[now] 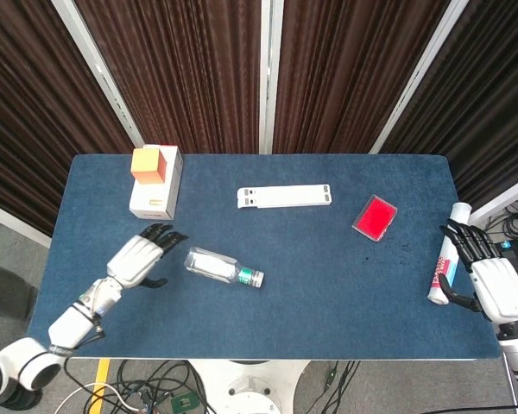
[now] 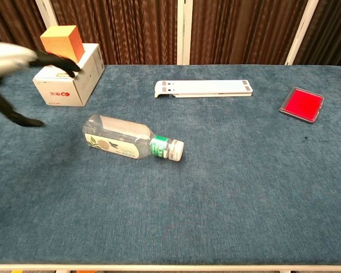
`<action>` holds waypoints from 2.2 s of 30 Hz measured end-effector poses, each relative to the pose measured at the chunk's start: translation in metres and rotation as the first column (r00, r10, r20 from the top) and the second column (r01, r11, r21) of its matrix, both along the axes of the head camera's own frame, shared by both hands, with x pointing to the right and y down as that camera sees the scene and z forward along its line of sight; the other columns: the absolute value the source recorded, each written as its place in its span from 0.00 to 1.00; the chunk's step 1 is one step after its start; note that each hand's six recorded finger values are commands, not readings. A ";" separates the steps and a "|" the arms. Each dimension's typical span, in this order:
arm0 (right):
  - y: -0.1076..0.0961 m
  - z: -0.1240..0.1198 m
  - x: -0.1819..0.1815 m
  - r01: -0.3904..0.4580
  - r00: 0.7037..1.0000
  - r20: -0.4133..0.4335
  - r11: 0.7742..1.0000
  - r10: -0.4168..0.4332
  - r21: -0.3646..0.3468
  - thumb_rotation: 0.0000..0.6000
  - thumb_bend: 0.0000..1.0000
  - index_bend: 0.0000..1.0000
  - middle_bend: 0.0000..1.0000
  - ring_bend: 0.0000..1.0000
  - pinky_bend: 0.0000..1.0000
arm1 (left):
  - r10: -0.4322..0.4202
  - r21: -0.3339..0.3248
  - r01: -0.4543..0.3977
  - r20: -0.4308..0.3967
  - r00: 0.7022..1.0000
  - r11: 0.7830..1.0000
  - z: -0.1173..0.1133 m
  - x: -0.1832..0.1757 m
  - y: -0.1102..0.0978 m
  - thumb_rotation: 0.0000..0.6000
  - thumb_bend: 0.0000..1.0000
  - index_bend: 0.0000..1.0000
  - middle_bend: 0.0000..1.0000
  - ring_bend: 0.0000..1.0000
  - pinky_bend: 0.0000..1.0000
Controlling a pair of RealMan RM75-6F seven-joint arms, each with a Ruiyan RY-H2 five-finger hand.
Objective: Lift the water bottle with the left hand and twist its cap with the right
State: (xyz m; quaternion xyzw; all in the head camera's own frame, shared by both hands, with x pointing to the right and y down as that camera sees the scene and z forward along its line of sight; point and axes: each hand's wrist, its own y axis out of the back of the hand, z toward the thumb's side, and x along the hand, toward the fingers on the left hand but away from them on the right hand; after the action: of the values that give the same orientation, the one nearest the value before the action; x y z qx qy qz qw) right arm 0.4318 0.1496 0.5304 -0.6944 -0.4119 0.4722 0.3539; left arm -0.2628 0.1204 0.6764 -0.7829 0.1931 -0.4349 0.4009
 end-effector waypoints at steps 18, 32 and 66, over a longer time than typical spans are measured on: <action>0.001 0.001 0.005 -0.013 1.000 0.006 1.000 0.014 -0.007 1.00 0.39 0.00 0.00 0.00 0.00 | 0.044 -0.082 -0.036 0.094 0.995 0.996 0.067 0.069 -0.003 1.00 0.16 0.21 0.20 0.11 0.19; 0.002 -0.003 0.000 0.007 1.000 0.030 0.999 -0.006 -0.033 1.00 0.46 0.00 0.02 0.00 0.00 | -0.015 -0.122 0.018 0.026 1.000 0.992 0.074 0.081 0.002 1.00 0.32 0.48 0.47 0.37 0.51; -0.051 0.023 -0.182 0.416 0.908 0.184 0.866 -0.378 -0.276 1.00 0.24 0.19 0.03 0.00 0.00 | -0.333 -0.286 0.193 -0.603 0.725 0.939 0.024 0.099 0.016 1.00 0.32 0.48 0.47 0.37 0.49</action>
State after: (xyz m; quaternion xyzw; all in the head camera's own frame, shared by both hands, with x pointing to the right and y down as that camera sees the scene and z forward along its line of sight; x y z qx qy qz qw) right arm 0.2498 0.0985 0.5537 -0.8387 -0.2020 0.4039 0.3043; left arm -0.1634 0.1361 0.7000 -0.8850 0.3825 -0.2102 0.1622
